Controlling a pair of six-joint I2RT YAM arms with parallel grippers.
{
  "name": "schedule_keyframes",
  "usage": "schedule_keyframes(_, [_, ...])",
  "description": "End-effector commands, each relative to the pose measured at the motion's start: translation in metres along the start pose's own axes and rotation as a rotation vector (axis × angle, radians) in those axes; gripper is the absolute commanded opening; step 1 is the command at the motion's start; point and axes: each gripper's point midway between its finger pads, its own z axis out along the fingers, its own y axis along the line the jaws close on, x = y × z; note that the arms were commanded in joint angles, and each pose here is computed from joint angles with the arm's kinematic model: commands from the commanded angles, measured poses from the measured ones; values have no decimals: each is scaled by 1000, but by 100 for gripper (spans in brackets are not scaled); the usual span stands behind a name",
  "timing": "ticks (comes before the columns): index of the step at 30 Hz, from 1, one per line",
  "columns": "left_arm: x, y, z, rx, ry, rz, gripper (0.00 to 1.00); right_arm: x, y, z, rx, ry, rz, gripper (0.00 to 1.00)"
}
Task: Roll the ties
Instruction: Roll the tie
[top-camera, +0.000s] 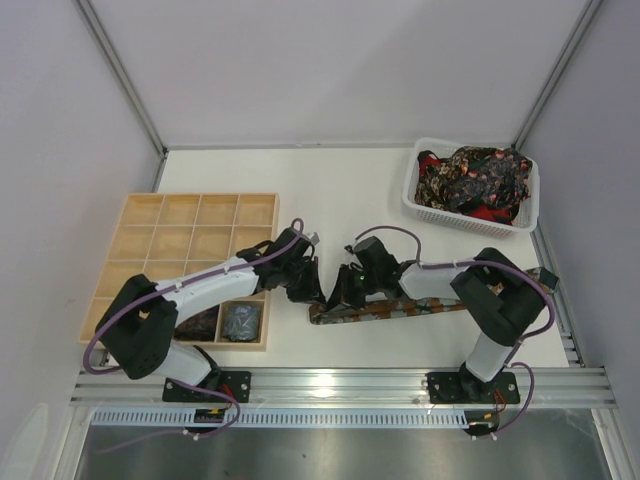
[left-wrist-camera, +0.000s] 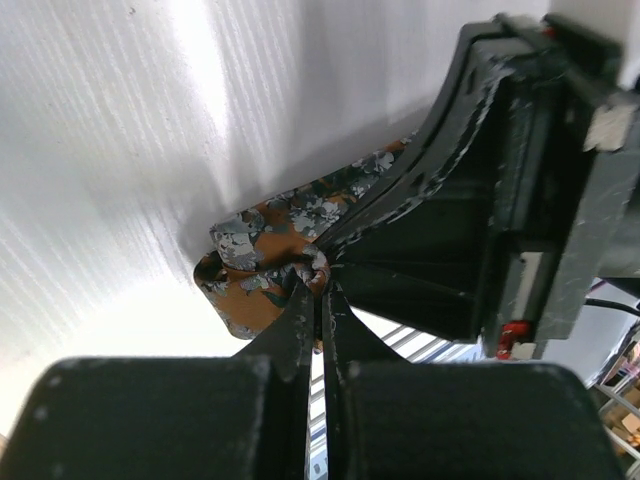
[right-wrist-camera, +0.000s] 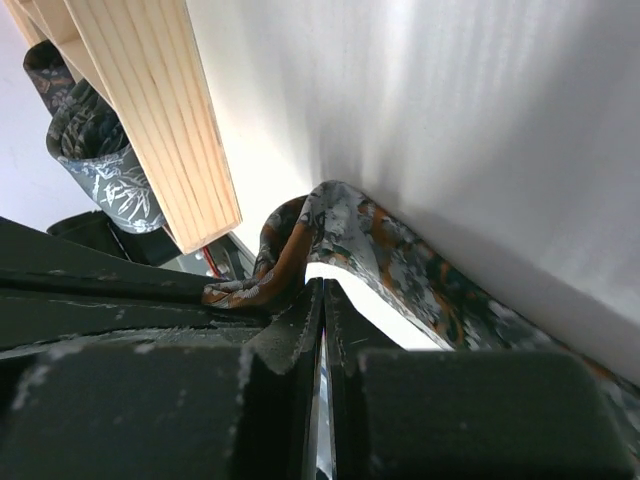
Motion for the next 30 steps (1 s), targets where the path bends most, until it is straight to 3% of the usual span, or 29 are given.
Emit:
schedule_keyframes(1, [-10,-18,2,29,-34,15,0,-9,2,-15,37,-38,-34,6])
schedule_keyframes(14, [-3,-6,-17,-9,-79,37,1,-31,-1,-10,42,-47,-76,8])
schedule_keyframes(21, [2,0,-17,-7,-86,37,1,-47,-5,14,88,-12,-78,9])
schedule_keyframes(30, [-3,-1,-17,-9,-107,52,0,-8,7,30,37,86,-92,8])
